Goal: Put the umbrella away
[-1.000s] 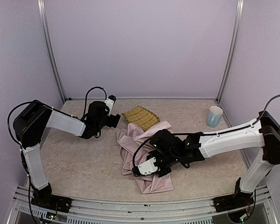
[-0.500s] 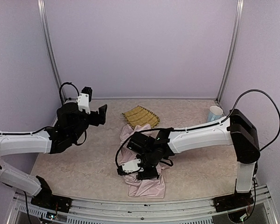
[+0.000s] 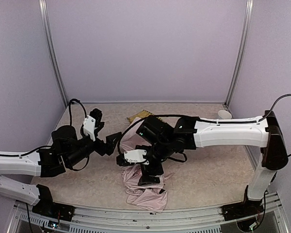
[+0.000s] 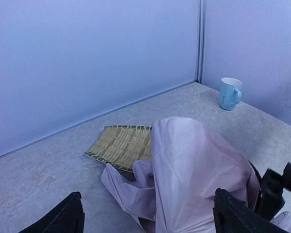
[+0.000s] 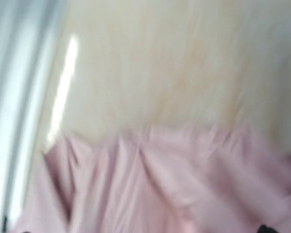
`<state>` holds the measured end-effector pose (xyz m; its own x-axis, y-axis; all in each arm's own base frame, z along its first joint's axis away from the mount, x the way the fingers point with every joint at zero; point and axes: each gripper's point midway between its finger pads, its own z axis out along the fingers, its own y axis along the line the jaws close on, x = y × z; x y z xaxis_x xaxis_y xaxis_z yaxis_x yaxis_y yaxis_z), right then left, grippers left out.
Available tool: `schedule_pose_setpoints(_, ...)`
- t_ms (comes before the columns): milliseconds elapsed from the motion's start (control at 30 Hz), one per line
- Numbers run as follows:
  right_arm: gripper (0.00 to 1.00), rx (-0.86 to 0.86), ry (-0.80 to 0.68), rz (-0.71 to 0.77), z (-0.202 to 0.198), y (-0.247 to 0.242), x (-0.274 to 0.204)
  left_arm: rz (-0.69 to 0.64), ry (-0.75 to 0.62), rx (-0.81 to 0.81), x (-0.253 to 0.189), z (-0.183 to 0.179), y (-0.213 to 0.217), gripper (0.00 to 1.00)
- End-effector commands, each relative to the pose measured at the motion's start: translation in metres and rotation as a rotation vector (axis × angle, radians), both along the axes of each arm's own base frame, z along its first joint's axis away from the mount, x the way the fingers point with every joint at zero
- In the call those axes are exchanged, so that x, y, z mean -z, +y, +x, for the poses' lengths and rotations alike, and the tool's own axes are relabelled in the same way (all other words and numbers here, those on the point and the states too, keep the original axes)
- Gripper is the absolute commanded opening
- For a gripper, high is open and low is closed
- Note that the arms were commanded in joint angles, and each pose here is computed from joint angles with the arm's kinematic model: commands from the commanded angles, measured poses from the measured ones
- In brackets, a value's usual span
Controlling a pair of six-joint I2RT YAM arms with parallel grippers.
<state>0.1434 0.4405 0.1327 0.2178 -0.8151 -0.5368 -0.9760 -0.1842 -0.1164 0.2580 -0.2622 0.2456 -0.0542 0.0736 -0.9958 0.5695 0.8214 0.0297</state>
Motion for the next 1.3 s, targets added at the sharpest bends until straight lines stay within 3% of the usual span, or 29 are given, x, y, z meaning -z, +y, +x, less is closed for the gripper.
schedule_pose_setpoints(0,1.00,-0.058,0.037,0.239,-0.024,0.000,-0.076,0.035,-0.017,0.107,-0.005,-0.026,-0.019,0.89)
schedule_pose_setpoints(233,0.99,0.164,0.038,0.494,0.008,-0.036,-0.115,0.050,0.025,0.129,0.013,-0.033,-0.025,0.90)
schedule_pose_setpoints(333,0.91,0.255,0.086,0.540,0.028,-0.054,-0.115,0.066,0.031,0.167,0.017,-0.035,-0.034,0.91)
schedule_pose_setpoints(500,0.78,0.353,0.035,0.541,0.051,-0.068,-0.109,0.128,0.014,0.283,0.034,-0.048,-0.055,0.92)
schedule_pose_setpoints(667,0.61,0.462,0.036,0.563,0.086,-0.069,-0.109,0.181,-0.015,0.250,0.043,-0.038,-0.062,0.91)
schedule_pose_setpoints(867,0.55,0.517,0.043,0.502,0.107,-0.068,-0.070,0.277,-0.057,0.198,0.057,-0.017,-0.072,0.82)
schedule_pose_setpoints(967,0.47,0.484,0.113,0.461,0.102,-0.059,-0.041,0.313,-0.041,0.239,0.072,-0.015,-0.084,0.77)
schedule_pose_setpoints(1133,0.37,0.502,0.284,0.377,0.090,-0.050,0.023,0.348,0.019,0.272,0.096,-0.015,-0.093,0.80)
schedule_pose_setpoints(1267,0.32,0.570,0.378,0.241,0.088,-0.053,0.085,0.336,0.025,0.295,0.086,-0.022,-0.091,0.86)
